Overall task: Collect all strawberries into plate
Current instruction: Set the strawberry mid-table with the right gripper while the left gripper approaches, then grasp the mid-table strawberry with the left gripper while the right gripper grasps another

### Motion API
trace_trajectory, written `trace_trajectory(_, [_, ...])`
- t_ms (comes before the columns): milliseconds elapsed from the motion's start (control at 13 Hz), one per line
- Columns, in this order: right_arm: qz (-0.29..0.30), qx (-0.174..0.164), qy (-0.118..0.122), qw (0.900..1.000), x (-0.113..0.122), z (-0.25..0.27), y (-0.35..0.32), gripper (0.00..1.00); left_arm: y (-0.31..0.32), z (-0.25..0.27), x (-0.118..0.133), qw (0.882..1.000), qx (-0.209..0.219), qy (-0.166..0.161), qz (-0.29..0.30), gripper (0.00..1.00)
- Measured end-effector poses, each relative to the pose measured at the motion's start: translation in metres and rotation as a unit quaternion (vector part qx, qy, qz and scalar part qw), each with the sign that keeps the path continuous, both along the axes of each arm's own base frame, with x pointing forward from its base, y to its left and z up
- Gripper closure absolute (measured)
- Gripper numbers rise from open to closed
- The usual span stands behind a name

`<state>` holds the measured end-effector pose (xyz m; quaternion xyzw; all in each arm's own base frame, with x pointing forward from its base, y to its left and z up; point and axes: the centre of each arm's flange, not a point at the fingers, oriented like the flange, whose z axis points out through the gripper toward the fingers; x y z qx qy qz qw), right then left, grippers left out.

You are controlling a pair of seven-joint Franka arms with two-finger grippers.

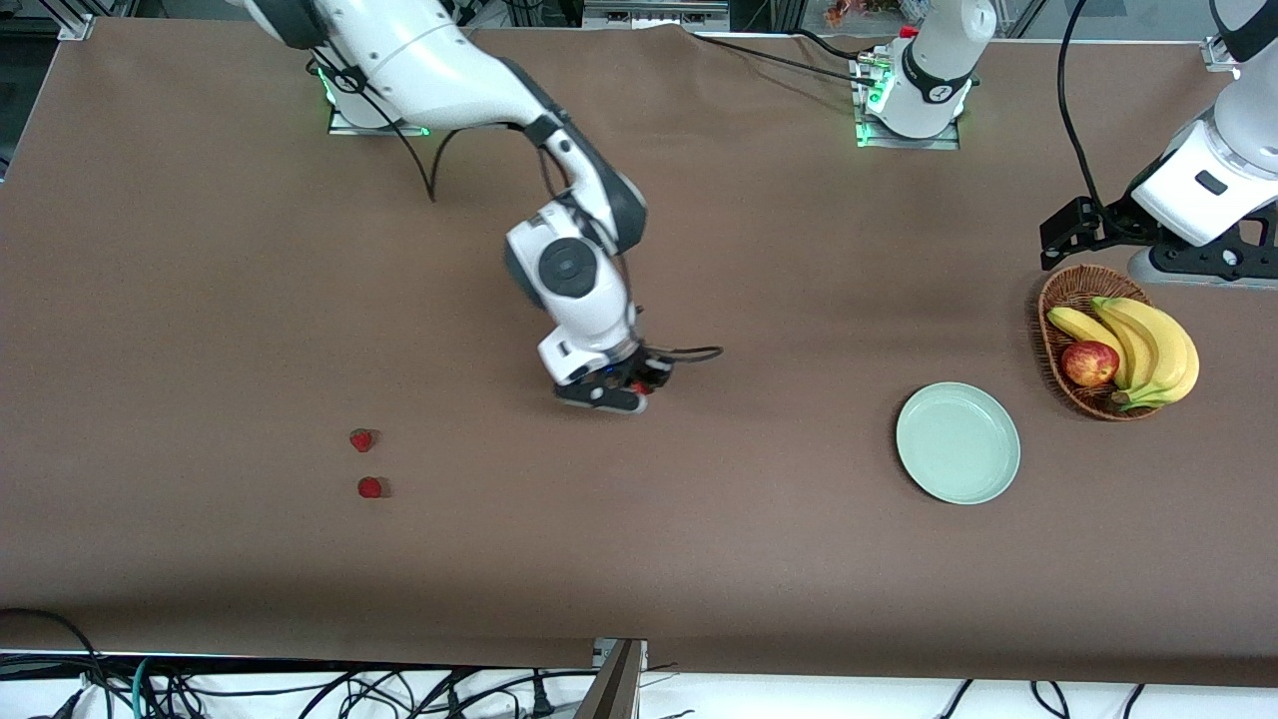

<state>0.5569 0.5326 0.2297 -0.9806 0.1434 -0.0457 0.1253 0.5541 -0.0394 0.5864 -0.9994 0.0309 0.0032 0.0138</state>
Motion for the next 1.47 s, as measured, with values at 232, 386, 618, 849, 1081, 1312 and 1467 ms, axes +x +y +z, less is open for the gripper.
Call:
trace_trajectory(232, [-0.044, 0.046, -0.013, 0.998, -0.046, -0.022, 0.063, 0.63, 0.0, 0.0, 0.0, 1.0, 0.0, 0.0, 0.0, 0.0])
trace_trajectory(386, [-0.065, 0.073, -0.021, 0.995, -0.066, -0.036, 0.086, 0.63, 0.0, 0.0, 0.0, 1.0, 0.0, 0.0, 0.0, 0.0])
trace_trajectory(618, [-0.088, 0.089, -0.022, 0.992, -0.072, -0.044, 0.094, 0.52, -0.002, -0.001, 0.0, 1.0, 0.0, 0.002, -0.002, 0.0])
trace_trajectory(849, [-0.104, 0.1, -0.031, 0.989, -0.059, -0.03, 0.091, 0.22, -0.007, -0.015, -0.005, 0.999, 0.003, 0.045, -0.007, 0.0])
trace_trajectory(1081, [-0.126, 0.082, -0.029, 0.988, -0.016, 0.008, 0.06, 0.15, -0.02, -0.042, -0.007, 0.994, 0.005, 0.103, -0.02, 0.0])
trace_trajectory(1312, [-0.101, 0.017, -0.001, 0.995, 0.047, 0.055, -0.018, 0.15, -0.064, -0.086, 0.002, 0.988, 0.003, 0.14, -0.059, 0.0])
trace_trajectory(1467, [-0.048, -0.024, 0.021, 0.998, 0.081, 0.072, -0.078, 0.15, -0.099, -0.117, 0.014, 0.987, -0.008, 0.137, -0.085, 0.0])
